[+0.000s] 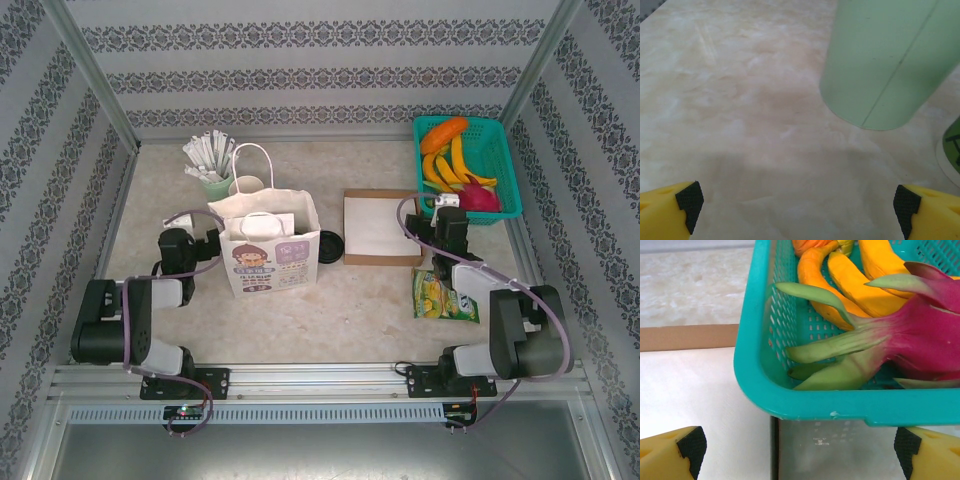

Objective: Pack the takeout coffee

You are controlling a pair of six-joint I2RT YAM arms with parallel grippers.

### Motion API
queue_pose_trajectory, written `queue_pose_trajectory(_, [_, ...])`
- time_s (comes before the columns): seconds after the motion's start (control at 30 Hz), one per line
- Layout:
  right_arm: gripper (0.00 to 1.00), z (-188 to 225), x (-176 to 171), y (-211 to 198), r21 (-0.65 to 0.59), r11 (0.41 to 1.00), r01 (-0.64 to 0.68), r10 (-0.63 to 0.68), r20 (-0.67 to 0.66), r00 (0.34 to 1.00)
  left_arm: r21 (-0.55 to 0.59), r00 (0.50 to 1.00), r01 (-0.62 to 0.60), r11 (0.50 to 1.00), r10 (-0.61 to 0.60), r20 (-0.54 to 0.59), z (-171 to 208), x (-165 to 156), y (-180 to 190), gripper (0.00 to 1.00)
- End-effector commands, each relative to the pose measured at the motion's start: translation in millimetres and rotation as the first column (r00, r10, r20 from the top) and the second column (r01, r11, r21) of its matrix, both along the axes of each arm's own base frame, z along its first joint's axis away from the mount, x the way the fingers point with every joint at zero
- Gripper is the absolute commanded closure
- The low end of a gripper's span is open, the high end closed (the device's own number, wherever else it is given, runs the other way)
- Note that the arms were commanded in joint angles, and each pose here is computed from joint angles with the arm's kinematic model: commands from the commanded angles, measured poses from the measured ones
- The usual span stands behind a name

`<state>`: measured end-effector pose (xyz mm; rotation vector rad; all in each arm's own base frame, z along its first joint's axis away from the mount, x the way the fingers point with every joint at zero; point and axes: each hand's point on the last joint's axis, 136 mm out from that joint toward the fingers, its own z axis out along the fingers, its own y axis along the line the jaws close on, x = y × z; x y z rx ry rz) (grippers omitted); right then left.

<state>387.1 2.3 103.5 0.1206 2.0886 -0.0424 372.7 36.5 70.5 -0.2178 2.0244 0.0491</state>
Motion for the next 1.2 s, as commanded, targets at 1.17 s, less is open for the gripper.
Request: queue_pose_trajectory(1.17, [0.02, 2.0, 10.6, 8.7, 0.004, 0.988, -0.157, 0.152, 0.207, 0.966, 0.123, 0.997, -0.033, 0.992, 0.025, 0.073, 15.6, 20.4, -7.1, 0.00])
